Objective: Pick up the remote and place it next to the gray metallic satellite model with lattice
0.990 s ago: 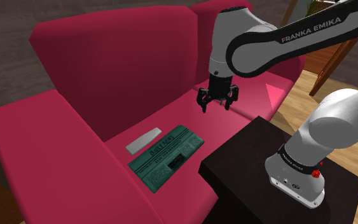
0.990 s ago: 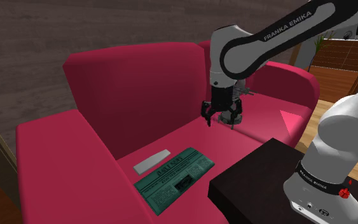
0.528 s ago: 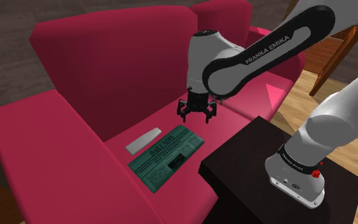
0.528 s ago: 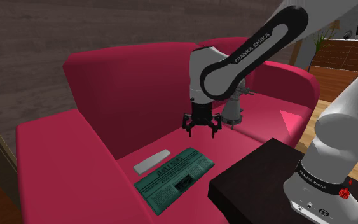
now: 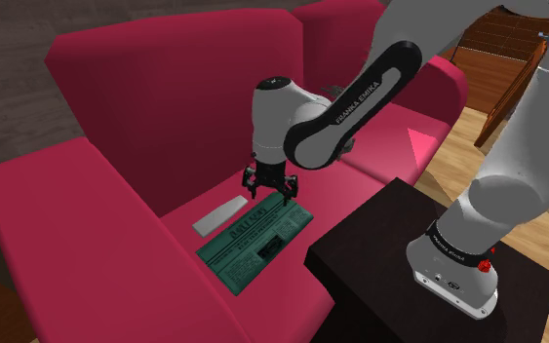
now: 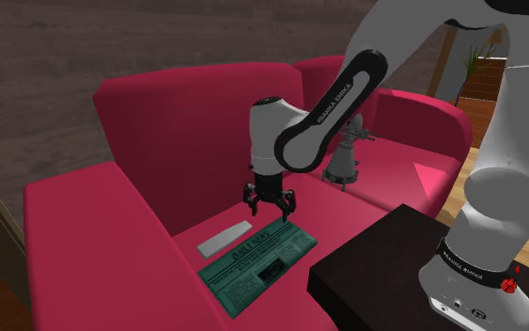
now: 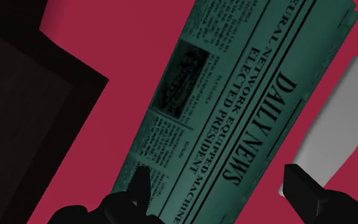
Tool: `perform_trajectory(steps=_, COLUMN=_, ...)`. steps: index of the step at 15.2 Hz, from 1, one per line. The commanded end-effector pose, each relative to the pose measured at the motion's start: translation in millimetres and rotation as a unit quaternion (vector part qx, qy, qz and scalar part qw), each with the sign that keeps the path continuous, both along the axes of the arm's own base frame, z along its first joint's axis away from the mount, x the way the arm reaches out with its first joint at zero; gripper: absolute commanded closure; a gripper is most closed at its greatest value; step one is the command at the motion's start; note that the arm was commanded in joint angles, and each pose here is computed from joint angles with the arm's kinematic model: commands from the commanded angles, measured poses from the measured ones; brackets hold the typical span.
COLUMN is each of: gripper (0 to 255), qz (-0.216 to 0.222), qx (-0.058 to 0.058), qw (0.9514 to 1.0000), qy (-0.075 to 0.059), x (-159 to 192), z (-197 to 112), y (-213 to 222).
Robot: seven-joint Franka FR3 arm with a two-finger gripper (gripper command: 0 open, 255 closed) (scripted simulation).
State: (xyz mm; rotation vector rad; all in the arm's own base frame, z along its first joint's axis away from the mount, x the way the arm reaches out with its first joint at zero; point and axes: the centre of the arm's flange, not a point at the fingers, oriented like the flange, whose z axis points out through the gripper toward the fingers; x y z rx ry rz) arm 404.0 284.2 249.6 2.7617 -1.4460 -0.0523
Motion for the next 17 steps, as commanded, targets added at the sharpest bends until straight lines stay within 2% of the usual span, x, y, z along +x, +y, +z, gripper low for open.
perform_trajectory(steps=1, gripper=0, qz=-0.031, qx=0.0, qw=0.9995, qy=-0.004, x=16.4, z=-18.1, y=14.2)
perform_trajectory(steps=7, gripper=0, qz=-0.114, qx=0.0, qw=0.9934, qy=-0.015, x=66.5, z=-65.2, y=48.1)
perform_trajectory(steps=11, gripper=0, qz=-0.169, qx=0.001, qw=0.9853, qy=-0.022, x=103.2, z=-95.9, y=65.8)
perform_trajectory(steps=15, gripper=0, qz=-0.224, qx=0.001, qw=0.9741, qy=-0.029, x=142.2, z=-126.1, y=79.3)
perform_trajectory(steps=17, gripper=0, qz=-0.23, qx=0.001, qw=0.9727, qy=-0.029, x=146.8, z=-134.8, y=80.5)
